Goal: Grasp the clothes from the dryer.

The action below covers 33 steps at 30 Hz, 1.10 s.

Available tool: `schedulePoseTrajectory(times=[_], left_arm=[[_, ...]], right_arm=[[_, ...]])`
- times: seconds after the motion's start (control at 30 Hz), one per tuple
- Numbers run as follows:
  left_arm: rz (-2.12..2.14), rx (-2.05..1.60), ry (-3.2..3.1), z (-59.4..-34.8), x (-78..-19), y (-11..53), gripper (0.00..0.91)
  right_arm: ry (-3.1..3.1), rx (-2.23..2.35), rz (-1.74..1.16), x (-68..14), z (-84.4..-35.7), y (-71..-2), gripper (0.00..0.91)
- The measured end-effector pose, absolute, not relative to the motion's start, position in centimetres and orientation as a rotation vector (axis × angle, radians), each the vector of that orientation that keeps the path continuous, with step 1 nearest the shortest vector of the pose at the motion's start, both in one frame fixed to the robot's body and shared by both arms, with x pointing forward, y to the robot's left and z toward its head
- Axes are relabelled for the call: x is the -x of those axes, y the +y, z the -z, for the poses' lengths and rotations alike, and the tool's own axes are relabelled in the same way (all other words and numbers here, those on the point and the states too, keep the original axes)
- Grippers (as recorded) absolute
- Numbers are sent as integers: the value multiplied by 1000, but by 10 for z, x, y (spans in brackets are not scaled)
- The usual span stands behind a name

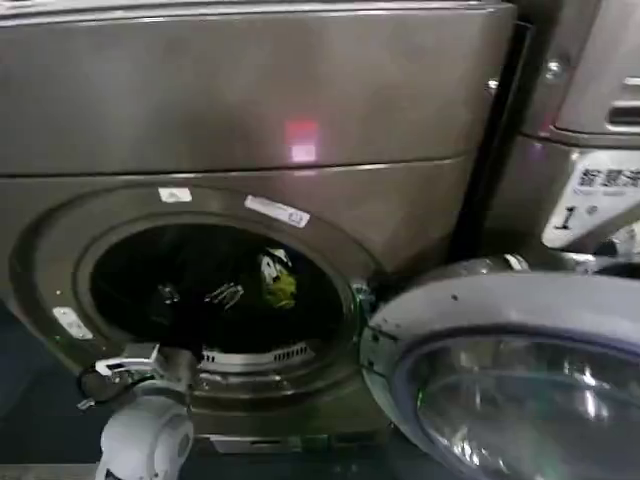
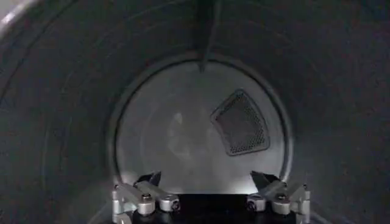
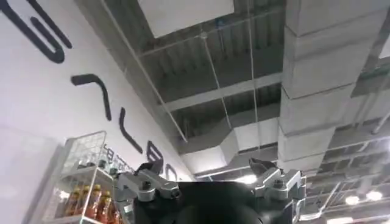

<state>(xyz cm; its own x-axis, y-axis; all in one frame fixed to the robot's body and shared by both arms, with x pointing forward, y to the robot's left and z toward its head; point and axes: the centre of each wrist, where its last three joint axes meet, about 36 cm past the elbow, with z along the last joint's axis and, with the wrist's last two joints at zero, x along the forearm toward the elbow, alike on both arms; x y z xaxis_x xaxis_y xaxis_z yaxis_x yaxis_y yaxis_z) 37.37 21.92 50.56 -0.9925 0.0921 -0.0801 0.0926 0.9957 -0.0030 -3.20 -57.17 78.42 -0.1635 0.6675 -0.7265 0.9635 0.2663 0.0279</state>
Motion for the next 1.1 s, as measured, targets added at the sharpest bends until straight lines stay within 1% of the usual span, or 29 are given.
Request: schedulePoseTrajectory(times=[0.23,0.57,0.8,1.1], left_arm=[[43,-143,3057,-489,-414,212,907],[67,-183,3033,-470,-526,200,907],[54,-179,3054,-463,-605,195,907],[-34,-219,3125,-463,-684,207,907]], right_arm=[[1923,-1506,672,22,-786,-571,907],[1872,-1576,730,23,-796,-566,907],[1849,-1593,738,30,-793,-568,907],[1828,-1581,753,35,-794,-571,907]])
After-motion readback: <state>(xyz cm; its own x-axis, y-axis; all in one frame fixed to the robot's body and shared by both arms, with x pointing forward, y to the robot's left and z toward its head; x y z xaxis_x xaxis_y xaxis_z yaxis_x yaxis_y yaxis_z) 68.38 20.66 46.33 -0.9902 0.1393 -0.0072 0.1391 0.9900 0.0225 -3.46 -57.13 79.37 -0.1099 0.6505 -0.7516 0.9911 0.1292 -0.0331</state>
